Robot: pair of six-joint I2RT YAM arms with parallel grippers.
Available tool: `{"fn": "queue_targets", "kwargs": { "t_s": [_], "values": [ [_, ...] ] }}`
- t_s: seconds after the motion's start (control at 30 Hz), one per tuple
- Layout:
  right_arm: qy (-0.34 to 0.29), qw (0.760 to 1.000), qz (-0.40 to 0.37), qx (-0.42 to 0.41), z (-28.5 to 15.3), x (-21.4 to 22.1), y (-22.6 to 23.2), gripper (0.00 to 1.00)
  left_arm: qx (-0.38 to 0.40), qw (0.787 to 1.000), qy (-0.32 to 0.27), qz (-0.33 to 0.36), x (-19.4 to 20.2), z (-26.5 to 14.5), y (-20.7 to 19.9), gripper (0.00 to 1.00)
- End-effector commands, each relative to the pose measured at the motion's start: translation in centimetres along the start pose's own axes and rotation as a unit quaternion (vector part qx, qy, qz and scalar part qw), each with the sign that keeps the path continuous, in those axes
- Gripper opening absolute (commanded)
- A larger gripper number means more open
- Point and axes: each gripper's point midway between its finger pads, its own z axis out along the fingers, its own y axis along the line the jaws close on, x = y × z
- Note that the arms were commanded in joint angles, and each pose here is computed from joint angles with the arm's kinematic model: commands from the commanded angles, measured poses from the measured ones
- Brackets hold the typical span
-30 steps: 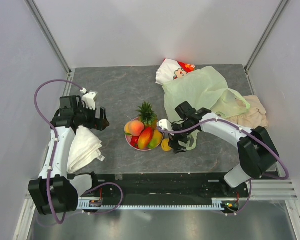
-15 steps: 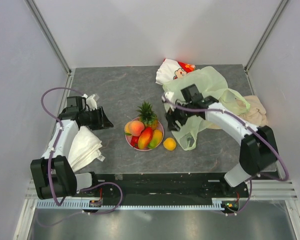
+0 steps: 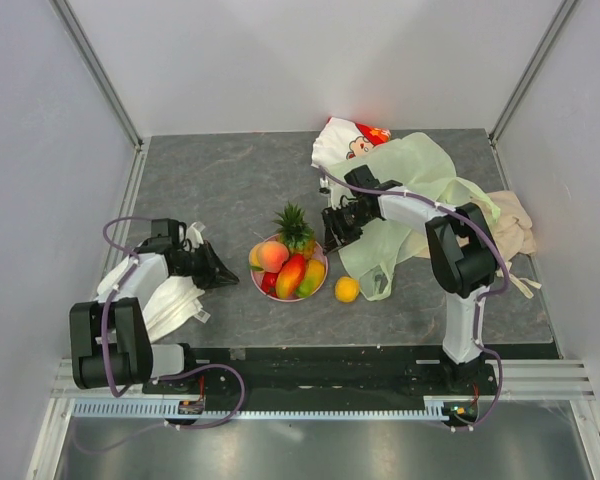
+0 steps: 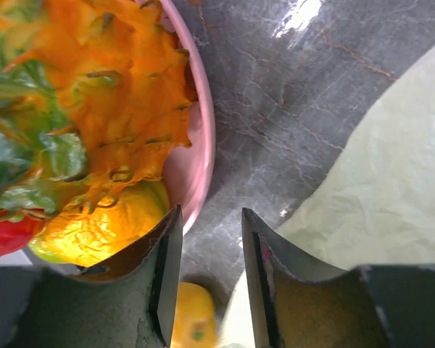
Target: Take the fake fruits out of the plastic bag
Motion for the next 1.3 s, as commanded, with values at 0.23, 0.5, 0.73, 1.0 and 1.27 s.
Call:
{"fn": "queue_targets", "kwargs": {
  "t_s": [0.23,0.5,0.73,1.0,1.27],
  "values": [
    [0.011,0.999,0.032,-0.025,0.6,-0.4,0.9,0.45,0.011,1.0,-0.009,-0.028,-0.6,1.1,0.0,0.23],
    [0.008,0.999,0.032,-0.018,1.6,-2.1,0.0,0.35,0.01,0.999,-0.008,-0.035,-0.8,1.4,0.1,0.26],
    [-0.005,1.0,0.014,-0.019,2.0,-4.3,-0.3,0.28,0.012,0.999,-0.007,-0.036,-0.8,1.4,0.1,0.27],
    [0.005,1.0,-0.014,-0.023,3.1,-5.5,-1.2,0.23,0.014,0.999,-0.008,-0.031,-0.9,1.4,0.0,0.28],
    [-0.008,0.998,-0.057,-0.039,3.6,-7.9,-0.9,0.24,0.013,1.0,-0.013,-0.024,-0.8,1.3,0.1,0.29]
  ]
}}
